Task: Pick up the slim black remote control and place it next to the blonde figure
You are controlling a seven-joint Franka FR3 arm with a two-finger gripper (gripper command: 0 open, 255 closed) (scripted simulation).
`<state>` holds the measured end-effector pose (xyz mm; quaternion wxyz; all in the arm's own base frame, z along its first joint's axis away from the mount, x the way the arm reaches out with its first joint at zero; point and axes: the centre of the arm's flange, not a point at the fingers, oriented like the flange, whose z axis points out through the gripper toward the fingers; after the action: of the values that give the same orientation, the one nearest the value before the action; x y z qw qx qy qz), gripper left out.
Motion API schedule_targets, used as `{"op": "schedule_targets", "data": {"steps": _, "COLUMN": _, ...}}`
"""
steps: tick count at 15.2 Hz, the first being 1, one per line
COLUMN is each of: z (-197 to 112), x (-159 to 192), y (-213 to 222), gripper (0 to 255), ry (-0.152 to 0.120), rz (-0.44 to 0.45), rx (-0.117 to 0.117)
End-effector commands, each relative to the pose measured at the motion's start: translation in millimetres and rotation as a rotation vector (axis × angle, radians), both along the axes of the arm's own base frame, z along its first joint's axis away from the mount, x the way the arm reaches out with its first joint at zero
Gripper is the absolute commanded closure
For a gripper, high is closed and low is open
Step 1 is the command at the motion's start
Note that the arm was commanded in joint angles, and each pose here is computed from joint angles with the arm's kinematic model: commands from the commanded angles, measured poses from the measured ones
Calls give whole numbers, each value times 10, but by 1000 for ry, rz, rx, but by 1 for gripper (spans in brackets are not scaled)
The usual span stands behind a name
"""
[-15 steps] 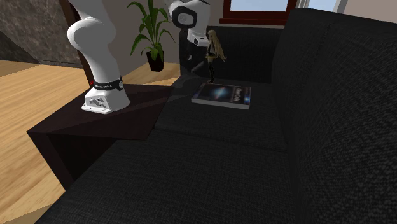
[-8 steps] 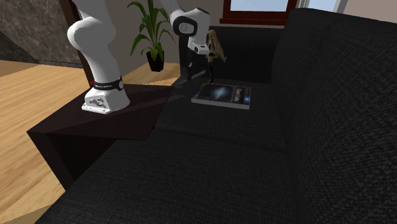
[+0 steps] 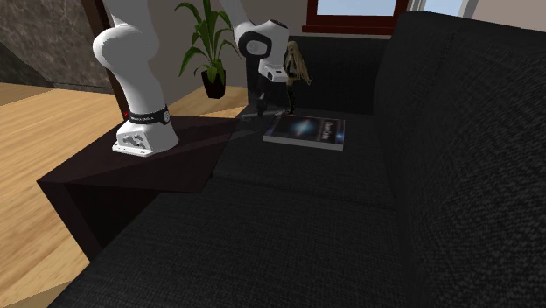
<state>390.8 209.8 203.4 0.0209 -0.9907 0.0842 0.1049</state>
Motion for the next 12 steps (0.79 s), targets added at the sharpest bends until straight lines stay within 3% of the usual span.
{"op": "schedule_targets", "data": {"steps": 1, "z": -8, "x": -5, "y": 1, "gripper": 255, "ry": 1, "rz": 0, "rx": 0}}
{"op": "schedule_targets", "data": {"steps": 4, "z": -8, "x": -5, "y": 1, "gripper": 255, "ry": 1, "rz": 0, "rx": 0}}
{"op": "schedule_targets", "data": {"steps": 5, "z": -8, "x": -6, "y": 1, "gripper": 0, "ry": 1, "rz": 0, "rx": 0}}
{"op": "schedule_targets", "data": {"steps": 10, "z": -8, "x": -5, "y": 1, "gripper": 0, "ry": 1, "rz": 0, "rx": 0}}
{"op": "schedule_targets", "data": {"steps": 12, "z": 250, "x": 49, "y": -15, "gripper": 0, "ry": 1, "rz": 0, "rx": 0}}
